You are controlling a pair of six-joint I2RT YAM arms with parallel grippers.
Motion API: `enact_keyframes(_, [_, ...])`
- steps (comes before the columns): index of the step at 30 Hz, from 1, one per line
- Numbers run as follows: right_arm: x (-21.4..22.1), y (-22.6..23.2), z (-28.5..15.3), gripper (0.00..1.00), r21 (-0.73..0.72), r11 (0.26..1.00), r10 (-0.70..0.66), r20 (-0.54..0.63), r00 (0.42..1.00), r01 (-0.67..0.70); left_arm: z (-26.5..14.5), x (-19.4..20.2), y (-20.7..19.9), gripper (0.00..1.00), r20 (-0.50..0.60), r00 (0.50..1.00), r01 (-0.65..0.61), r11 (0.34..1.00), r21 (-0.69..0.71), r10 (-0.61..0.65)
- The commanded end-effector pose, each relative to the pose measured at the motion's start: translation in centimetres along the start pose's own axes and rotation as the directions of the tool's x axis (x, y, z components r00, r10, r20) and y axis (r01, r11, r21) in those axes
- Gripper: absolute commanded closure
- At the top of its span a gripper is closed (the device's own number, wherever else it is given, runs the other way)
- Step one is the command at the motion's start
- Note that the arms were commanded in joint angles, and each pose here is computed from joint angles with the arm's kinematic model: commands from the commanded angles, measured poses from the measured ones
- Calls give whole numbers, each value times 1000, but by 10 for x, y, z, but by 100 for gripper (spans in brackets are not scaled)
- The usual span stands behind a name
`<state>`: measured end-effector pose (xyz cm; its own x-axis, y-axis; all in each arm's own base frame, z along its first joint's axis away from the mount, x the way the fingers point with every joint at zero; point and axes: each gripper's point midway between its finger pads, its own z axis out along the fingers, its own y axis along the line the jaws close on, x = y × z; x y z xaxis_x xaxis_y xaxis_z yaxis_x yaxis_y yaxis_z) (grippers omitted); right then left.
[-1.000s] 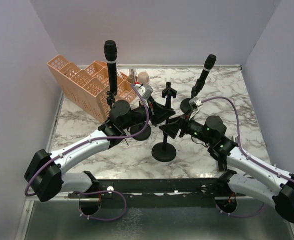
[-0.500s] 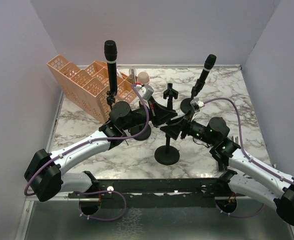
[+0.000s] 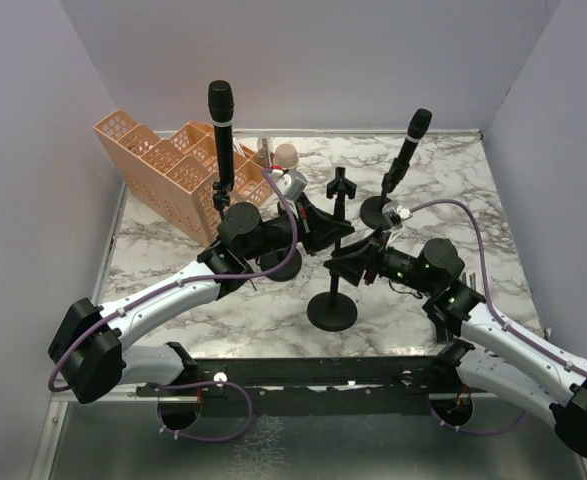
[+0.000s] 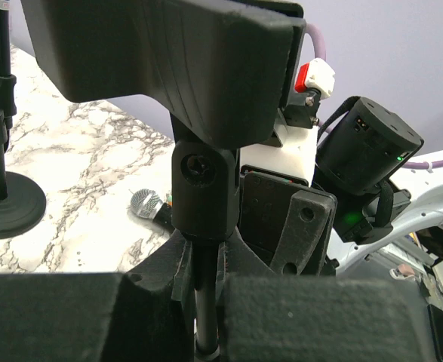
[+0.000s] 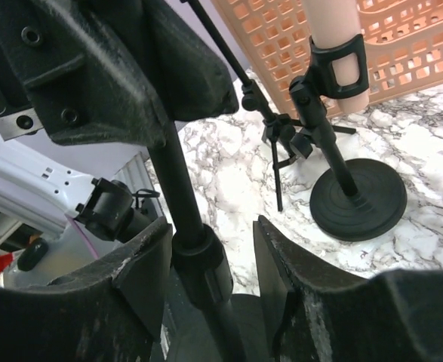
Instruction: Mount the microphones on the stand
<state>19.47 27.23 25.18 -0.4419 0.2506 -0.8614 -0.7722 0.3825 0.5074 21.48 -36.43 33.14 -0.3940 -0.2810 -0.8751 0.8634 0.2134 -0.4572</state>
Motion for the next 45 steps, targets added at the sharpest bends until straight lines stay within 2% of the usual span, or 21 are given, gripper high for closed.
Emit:
enact_keyframes(1, [14,5,-9,48,-33,999,26,-42,999,-28,-3,-35,-28,100,97,995,-36,996,77,28])
enact_keyframes(4, [13,6,-11,50,-27,999,40,-31,999,-41,-3,-35,-28,100,97,995,-34,997,76,27])
enact_keyframes(6, [12,6,-12,56,-26,999,43,-27,999,-44,-3,-34,-27,100,95,995,-32,997,73,25])
enact_keyframes(12, [13,-1,-6,96,2,999,39,-45,998,-39,-3,-34,-27,100,93,995,-36,996,76,29])
enact_keyframes(14, [10,-4,-5,99,20,999,34,-32,999,-34,-4,-32,-24,98,94,995,-39,997,62,33])
enact_keyframes(18, [-8,-5,-6,99,43,999,6,48,999,-8,-8,-23,-14,72,93,995,-31,999,22,29])
enact_keyframes(22, [-25,-5,-12,99,65,997,-46,130,990,38,-16,-4,-2,39,66,998,-10,1000,-20,11])
enact_keyframes(24, [-31,-6,-15,99,83,995,-68,159,985,55,-22,8,5,30,51,999,5,999,-42,-3])
enact_keyframes(29, [-48,-6,-21,99,117,991,-93,225,970,68,-42,45,14,14,-13,998,54,996,-66,-55])
enact_keyframes(33, [-59,-1,-24,99,115,991,-94,258,961,66,-53,81,10,13,-114,989,97,995,-26,-99])
enact_keyframes(36, [-64,4,-24,99,98,993,-87,269,959,62,-55,99,3,16,-191,975,122,992,32,-114])
enact_keyframes(45, [-78,19,-25,99,46,998,-50,305,951,37,-44,107,7,23,-220,971,109,993,42,-97])
